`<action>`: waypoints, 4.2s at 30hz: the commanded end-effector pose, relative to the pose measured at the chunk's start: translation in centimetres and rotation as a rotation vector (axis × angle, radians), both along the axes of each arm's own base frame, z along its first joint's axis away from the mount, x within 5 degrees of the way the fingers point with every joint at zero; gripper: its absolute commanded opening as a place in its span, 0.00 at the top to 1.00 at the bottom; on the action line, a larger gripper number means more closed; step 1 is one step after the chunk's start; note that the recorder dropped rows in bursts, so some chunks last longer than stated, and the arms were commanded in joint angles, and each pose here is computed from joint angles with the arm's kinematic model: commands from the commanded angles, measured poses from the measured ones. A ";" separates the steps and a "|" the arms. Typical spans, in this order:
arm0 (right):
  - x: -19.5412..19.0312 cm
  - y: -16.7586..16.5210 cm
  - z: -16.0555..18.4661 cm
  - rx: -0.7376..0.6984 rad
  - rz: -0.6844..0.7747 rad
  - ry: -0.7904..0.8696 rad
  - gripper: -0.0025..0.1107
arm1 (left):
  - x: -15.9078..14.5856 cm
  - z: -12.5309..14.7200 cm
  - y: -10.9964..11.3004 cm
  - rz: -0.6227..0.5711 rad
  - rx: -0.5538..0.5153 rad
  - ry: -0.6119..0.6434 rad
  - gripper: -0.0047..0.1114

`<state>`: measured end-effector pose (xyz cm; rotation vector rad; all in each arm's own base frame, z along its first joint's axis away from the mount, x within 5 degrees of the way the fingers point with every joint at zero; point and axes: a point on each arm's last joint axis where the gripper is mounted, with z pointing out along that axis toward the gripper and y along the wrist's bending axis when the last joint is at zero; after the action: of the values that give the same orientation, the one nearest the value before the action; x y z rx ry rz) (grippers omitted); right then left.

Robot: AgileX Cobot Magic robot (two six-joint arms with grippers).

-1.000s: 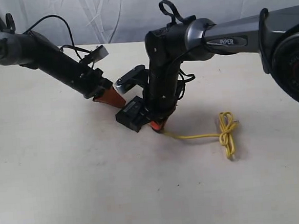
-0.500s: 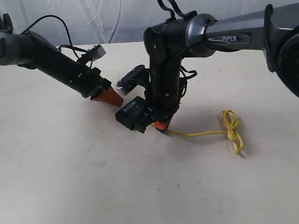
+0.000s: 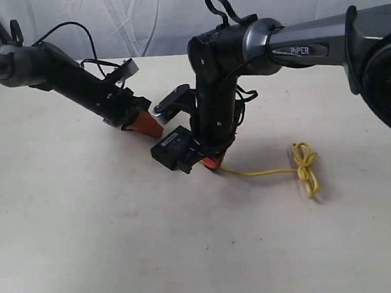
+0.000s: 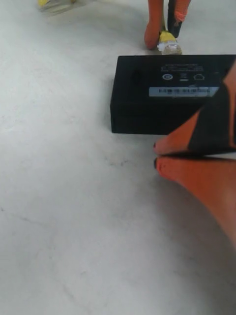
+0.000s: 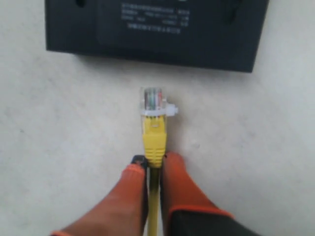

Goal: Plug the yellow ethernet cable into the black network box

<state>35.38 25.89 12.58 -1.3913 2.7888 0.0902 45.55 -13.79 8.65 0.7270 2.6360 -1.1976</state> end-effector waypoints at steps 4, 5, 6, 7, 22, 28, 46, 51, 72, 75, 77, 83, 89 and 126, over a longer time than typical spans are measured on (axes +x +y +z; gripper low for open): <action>0.3 0.0 -0.2 0.006 -0.001 -0.012 0.99 | -0.3 -0.8 -1.3 -0.052 0.007 0.031 0.96; 0.4 0.0 -0.2 0.010 0.000 -0.019 0.99 | -0.3 -0.8 -1.4 -0.056 0.007 0.030 0.96; 0.5 0.1 -0.2 0.015 0.000 -0.026 0.99 | -0.4 -0.8 -1.4 -0.060 0.006 0.030 0.96; 0.5 0.1 -0.2 0.016 -0.001 -0.028 0.99 | -0.4 -0.9 -1.4 -0.059 0.005 0.032 0.96; 0.6 0.8 -0.1 0.102 -0.040 -0.040 0.99 | -0.7 -0.8 -1.5 -0.082 -0.014 0.056 0.96; 0.6 0.8 -0.1 0.103 -0.086 -0.035 0.99 | -0.7 -0.8 -1.5 -0.099 -0.019 0.041 0.96; 2.6 2.1 0.5 0.096 -0.090 -0.044 0.99 | -0.6 -0.8 -1.5 -0.119 -0.019 0.011 0.96; 2.9 2.3 0.9 0.123 -0.107 -0.083 0.99 | -0.6 -0.8 -1.5 -0.117 -0.018 0.010 0.96; 3.6 2.7 1.1 0.183 -0.144 -0.148 0.99 | -1.2 -0.8 -2.8 -0.188 -0.020 -0.016 0.96; 3.5 2.7 1.1 0.178 -0.144 -0.142 0.99 | -1.2 -0.8 -2.7 -0.190 -0.015 -0.017 0.96; 3.5 2.7 1.1 0.177 -0.143 -0.140 0.99 | -1.2 -0.8 -2.6 -0.189 -0.013 -0.017 0.96; 3.4 2.4 1.1 0.143 -0.123 -0.131 0.99 | -1.0 -0.7 -2.3 -0.176 -0.020 -0.018 0.96; 3.3 2.2 1.2 0.117 -0.108 -0.132 0.99 | -1.0 -0.1 -2.2 -0.181 -0.015 -0.033 0.96; 2.0 1.3 1.0 0.019 0.186 -0.014 0.98 | 0.4 4.4 2.5 -0.046 0.160 -0.102 0.96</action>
<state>37.26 27.33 12.74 -1.6218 2.6596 0.1149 46.04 -11.40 11.44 0.8631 2.6707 -0.9779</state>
